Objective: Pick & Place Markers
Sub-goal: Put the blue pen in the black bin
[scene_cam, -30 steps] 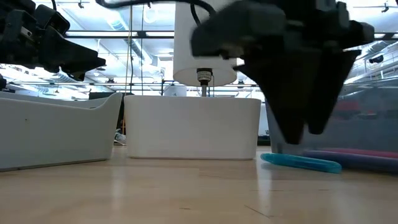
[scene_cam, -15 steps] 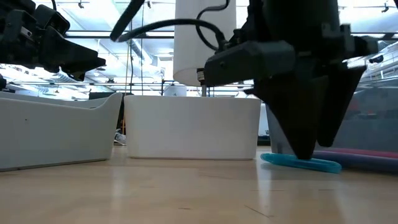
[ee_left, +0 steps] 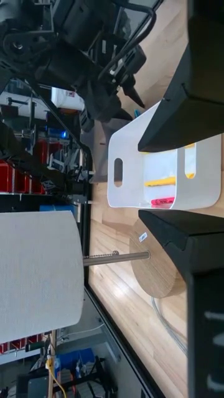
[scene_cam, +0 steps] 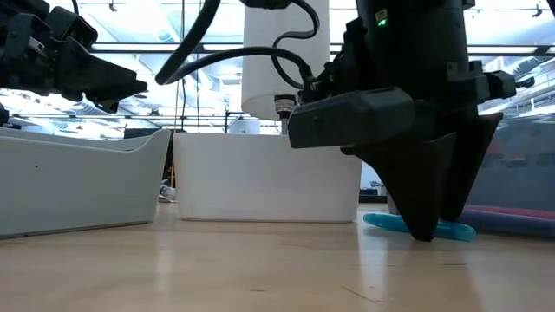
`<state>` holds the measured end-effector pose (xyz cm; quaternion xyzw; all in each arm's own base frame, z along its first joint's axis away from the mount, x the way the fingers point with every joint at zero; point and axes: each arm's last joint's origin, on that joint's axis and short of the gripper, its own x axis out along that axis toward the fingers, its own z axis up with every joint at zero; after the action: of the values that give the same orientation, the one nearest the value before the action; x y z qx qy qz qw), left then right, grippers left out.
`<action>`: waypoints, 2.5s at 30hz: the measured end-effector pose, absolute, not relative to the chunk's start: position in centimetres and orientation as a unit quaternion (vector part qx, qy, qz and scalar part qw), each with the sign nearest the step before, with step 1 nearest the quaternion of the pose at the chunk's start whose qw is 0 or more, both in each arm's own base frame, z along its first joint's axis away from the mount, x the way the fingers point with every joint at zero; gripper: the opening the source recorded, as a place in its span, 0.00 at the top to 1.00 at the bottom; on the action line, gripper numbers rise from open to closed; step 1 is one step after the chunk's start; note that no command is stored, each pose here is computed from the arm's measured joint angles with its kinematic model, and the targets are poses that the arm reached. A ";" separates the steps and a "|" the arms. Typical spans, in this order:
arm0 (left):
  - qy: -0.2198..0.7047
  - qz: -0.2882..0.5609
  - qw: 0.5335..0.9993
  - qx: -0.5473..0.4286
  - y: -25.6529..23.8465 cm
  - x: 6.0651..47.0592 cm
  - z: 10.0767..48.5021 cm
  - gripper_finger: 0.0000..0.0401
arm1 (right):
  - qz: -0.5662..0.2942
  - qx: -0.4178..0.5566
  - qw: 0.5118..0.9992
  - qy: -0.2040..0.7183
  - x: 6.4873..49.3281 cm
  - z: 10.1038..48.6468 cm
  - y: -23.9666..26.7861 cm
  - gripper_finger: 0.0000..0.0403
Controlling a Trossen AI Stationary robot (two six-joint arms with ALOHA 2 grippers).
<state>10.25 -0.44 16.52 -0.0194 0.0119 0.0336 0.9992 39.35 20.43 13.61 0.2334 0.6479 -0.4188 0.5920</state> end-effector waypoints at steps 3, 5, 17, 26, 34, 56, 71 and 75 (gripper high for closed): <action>0.012 0.034 0.999 -0.019 -0.4 10.2 16.5 0.59 | -0.401 0.230 0.595 0.658 39.5 13.5 20.3 0.55; 0.012 0.034 0.999 -0.019 -0.4 10.2 16.5 0.59 | -0.398 0.233 0.591 0.662 39.6 13.5 20.3 0.55; 0.012 0.034 0.999 -0.019 -0.4 10.2 16.5 0.59 | -0.362 0.252 0.583 0.682 39.7 13.8 20.6 0.55; 0.012 0.034 0.999 -0.019 -0.4 10.2 16.5 0.59 | -0.342 0.287 0.595 0.668 40.3 14.0 21.2 0.55; 0.012 0.034 0.999 -0.019 -0.4 10.2 16.5 0.59 | -0.411 0.341 0.570 0.625 40.2 14.1 21.3 0.55; 0.012 0.034 0.999 -0.019 -0.4 10.2 16.5 0.59 | -0.562 0.435 0.533 0.459 40.3 14.1 20.9 0.62; 0.012 0.034 0.999 -0.019 -0.4 10.2 16.5 0.59 | -0.585 0.448 0.515 0.437 40.2 13.5 20.9 0.82; 0.012 0.034 0.999 -0.019 -0.4 10.2 16.6 0.59 | -0.580 0.451 0.518 0.438 40.1 13.0 20.9 0.82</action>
<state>10.24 -0.44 16.55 -0.0193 0.0115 0.0336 0.9992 40.14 20.88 12.97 0.4510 0.4377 -0.5798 0.5185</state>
